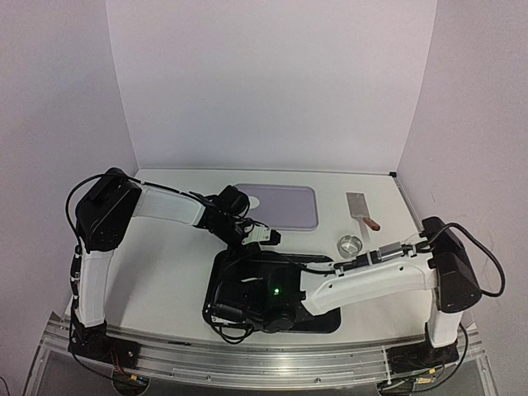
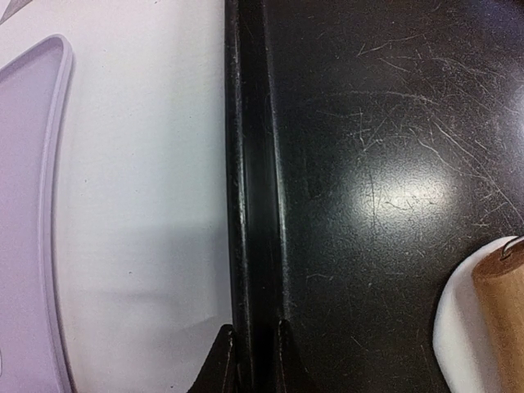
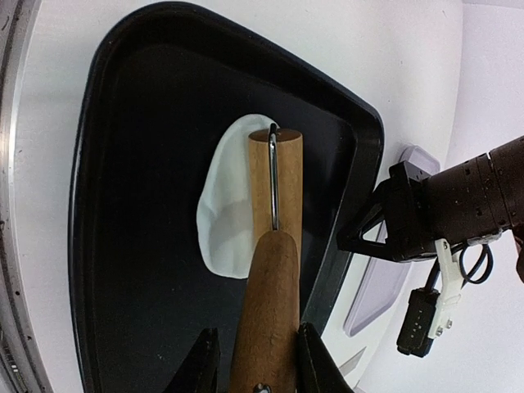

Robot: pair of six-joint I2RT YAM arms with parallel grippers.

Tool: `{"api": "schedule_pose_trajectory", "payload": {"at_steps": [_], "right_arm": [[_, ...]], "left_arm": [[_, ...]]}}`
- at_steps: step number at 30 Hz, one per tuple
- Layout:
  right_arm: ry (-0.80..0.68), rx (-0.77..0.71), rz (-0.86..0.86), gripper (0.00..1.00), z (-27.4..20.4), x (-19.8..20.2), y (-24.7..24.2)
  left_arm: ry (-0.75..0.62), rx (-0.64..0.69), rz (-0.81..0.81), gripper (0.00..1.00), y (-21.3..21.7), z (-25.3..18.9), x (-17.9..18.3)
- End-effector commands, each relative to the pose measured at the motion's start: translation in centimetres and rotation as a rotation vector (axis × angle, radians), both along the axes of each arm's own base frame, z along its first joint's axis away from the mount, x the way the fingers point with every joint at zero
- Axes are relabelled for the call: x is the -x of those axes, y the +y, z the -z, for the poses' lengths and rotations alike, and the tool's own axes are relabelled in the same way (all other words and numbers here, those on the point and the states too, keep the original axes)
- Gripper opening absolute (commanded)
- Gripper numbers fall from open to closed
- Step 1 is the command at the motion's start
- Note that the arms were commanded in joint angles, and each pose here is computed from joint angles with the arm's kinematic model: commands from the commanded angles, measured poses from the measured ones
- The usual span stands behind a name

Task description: Roll out the dumpling wrappers from the dough

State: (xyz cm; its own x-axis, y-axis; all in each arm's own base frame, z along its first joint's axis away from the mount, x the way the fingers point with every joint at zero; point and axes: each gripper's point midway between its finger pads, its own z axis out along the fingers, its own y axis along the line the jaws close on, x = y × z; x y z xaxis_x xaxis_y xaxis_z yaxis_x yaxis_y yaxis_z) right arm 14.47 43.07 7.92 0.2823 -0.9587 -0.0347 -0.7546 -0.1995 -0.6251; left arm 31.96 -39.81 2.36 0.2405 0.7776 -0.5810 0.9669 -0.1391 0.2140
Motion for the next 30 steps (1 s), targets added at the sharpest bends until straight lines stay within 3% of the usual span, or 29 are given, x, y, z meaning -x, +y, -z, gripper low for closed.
{"api": "schedule_pose_trajectory", "payload": {"at_steps": [1,6,10,15,20,30], "right_arm": [[0.383,0.323,-0.06,0.0,9.4,7.5,-7.3],[0.441,0.389,-0.019,0.0,10.7,11.2,-10.4],[0.401,0.425,-0.084,0.0,11.0,10.2,-9.8],[0.384,0.356,-0.084,0.0,9.2,7.5,-7.3],[0.453,0.395,-0.082,0.0,10.2,11.9,-9.5],[0.511,0.438,-0.006,0.0,11.7,13.7,-11.9]], "left_arm": [[-0.043,-0.107,0.002,0.0,2.1,1.8,-0.3],[-0.038,-0.106,0.001,0.0,2.2,2.1,-0.1],[-0.031,-0.114,0.002,0.0,2.4,2.5,0.1],[-0.04,-0.108,0.004,0.0,2.2,2.2,-0.1],[-0.044,-0.102,0.003,0.0,2.0,2.1,-0.4],[-0.049,-0.093,-0.016,0.0,2.0,2.0,-1.8]]}}
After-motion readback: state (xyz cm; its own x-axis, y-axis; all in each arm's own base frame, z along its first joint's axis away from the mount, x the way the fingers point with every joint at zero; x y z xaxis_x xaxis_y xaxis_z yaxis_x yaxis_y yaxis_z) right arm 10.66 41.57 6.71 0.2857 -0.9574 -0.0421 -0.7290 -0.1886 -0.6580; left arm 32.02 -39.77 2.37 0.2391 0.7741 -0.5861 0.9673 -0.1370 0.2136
